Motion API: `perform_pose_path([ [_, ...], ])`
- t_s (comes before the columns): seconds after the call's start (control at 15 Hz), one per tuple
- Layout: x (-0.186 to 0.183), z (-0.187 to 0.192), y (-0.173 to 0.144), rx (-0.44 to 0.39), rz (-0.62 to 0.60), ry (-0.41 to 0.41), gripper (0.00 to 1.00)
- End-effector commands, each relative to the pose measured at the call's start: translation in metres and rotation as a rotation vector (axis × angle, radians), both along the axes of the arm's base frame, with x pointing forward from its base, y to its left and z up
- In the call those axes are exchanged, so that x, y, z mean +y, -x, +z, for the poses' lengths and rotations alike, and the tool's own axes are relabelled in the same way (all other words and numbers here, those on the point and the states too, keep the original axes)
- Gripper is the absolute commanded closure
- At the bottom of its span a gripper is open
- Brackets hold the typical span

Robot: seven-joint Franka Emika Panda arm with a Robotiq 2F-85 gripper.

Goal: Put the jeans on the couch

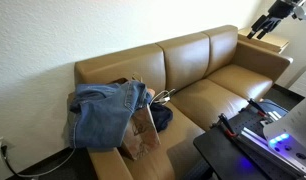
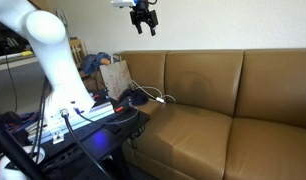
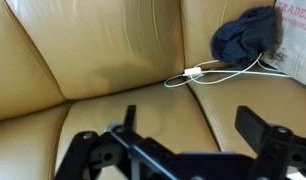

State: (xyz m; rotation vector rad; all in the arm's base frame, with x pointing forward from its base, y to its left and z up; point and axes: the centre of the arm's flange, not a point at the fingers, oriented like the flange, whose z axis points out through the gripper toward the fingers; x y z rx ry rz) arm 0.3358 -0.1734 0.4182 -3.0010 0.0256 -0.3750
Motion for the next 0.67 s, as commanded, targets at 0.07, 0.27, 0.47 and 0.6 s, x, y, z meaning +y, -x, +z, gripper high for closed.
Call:
perform_pose_path([
  [0.07, 0.000, 0.000, 0.000, 0.000, 0.000, 0.000, 0.00],
  [0.27, 0.070, -0.057, -0.024, 0.110, 0.185, 0.024, 0.00],
  [0.47, 0.145, -0.100, -0.015, 0.182, 0.358, 0.038, 0.00],
  [0.6, 0.196, -0.119, -0.018, 0.196, 0.473, 0.086, 0.00],
])
